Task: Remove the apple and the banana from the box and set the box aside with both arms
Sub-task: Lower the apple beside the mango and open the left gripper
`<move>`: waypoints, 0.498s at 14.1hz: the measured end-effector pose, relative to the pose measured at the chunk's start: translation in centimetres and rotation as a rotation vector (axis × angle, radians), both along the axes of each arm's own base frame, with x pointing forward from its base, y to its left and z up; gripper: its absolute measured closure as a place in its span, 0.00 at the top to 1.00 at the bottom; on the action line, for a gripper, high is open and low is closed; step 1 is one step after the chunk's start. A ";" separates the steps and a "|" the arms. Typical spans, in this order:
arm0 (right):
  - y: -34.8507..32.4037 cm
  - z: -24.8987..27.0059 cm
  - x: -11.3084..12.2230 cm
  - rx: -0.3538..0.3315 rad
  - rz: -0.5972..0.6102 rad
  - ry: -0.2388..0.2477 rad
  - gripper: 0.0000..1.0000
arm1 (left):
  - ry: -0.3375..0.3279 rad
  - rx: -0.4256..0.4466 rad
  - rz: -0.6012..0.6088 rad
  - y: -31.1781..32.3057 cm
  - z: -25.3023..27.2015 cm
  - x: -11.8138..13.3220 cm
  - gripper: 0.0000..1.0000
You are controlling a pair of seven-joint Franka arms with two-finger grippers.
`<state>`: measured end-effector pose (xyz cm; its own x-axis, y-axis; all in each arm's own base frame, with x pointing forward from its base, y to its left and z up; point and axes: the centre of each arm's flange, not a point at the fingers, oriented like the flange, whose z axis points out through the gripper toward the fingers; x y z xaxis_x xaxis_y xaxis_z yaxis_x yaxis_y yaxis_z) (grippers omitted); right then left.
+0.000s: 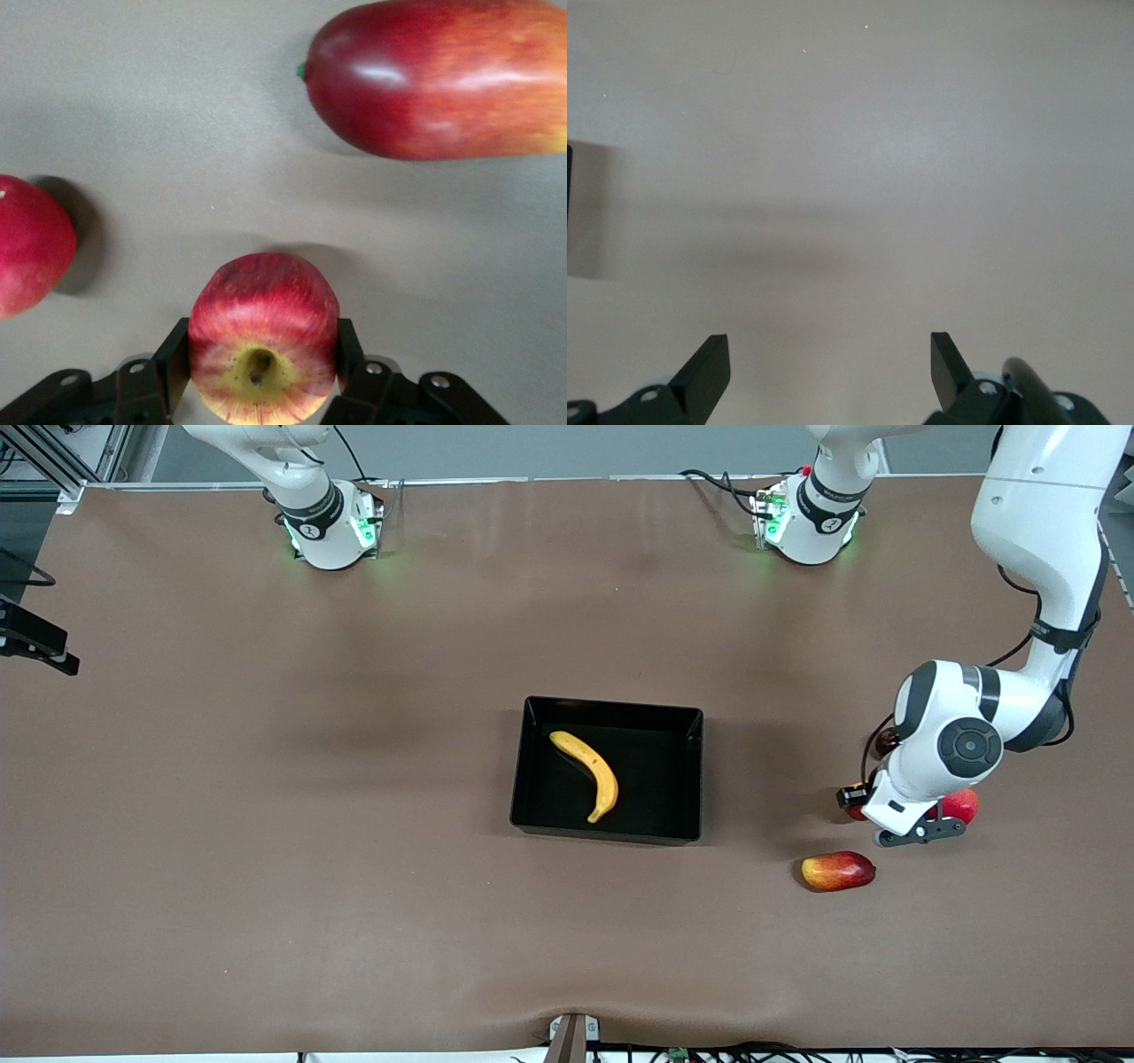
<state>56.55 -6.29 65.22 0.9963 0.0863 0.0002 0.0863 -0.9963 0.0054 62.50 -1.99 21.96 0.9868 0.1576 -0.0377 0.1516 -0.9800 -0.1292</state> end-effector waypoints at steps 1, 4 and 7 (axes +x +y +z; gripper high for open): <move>0.0 -0.1 0.0 0.001 0.000 0.006 1.00 | 0.000 -0.005 0.001 0.2 -0.6 0.0 0.67; 0.0 -1.0 0.1 0.003 0.000 0.031 1.00 | -0.017 -0.010 -0.004 -0.1 -0.3 0.3 0.74; -0.2 -1.8 0.6 0.003 -0.003 0.042 1.00 | -0.085 -0.011 -0.012 -0.7 3.3 1.6 1.00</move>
<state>57.15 -6.49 63.40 0.9957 0.0831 -0.0409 0.0831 -0.9965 -0.0014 64.05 -2.70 25.23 0.9883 0.1456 0.0445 0.1496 -0.9831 -0.1059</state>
